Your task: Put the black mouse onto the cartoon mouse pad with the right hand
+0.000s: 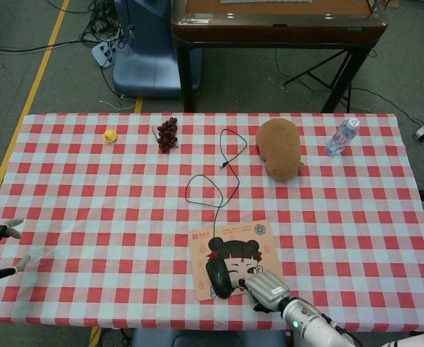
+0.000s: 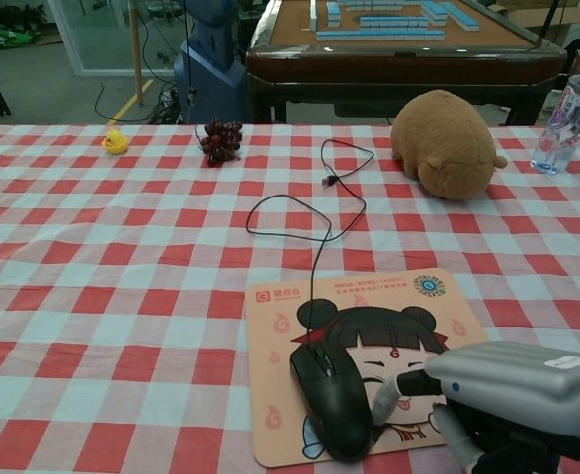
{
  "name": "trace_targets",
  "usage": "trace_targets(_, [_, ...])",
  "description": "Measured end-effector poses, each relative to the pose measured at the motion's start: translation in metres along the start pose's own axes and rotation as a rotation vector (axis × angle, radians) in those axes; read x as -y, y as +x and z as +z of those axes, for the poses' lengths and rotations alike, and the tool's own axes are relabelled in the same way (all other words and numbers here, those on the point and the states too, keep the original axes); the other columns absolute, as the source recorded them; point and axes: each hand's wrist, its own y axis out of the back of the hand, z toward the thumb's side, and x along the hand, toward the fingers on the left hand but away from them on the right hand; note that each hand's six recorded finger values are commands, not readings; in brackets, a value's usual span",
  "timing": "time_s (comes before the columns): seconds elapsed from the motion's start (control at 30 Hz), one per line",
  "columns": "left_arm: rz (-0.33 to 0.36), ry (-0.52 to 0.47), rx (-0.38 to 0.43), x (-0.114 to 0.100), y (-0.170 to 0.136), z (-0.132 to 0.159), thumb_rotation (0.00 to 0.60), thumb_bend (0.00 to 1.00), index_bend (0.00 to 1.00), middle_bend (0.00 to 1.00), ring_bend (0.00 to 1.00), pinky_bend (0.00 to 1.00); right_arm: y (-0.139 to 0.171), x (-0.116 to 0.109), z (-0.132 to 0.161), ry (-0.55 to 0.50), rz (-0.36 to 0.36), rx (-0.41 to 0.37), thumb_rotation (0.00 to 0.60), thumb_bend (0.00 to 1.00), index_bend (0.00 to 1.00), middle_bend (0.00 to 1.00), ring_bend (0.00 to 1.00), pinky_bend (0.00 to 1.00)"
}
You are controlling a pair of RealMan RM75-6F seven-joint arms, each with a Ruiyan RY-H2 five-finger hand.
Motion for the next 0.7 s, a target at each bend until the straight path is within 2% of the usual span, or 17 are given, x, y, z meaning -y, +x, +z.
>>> trace_targets(0.43, [0.002, -0.005, -0.002, -0.001, 0.000, -0.001, 0.600, 0.22, 0.28, 0.44, 0.38, 0.55, 0.005, -0.005, 0.002, 0.006, -0.019, -0.016, 0.600, 1.00, 0.21, 1.00, 1.00, 1.00])
trace_targets(0.63, [0.000, -0.002, 0.002, 0.000, 0.000, 0.000, 0.600, 0.22, 0.29, 0.44, 0.38, 0.55, 0.023, -0.023, -0.007, 0.045, -0.106, 0.001, 0.600, 1.00, 0.21, 1.00, 1.00, 1.00])
trace_targets(0.7, [-0.003, 0.001, 0.004, 0.001, 0.000, 0.001, 0.600, 0.22, 0.29, 0.44, 0.38, 0.55, 0.032, -0.031, -0.014, 0.069, -0.150, 0.023, 0.600, 0.96, 0.23, 1.00, 1.00, 1.00])
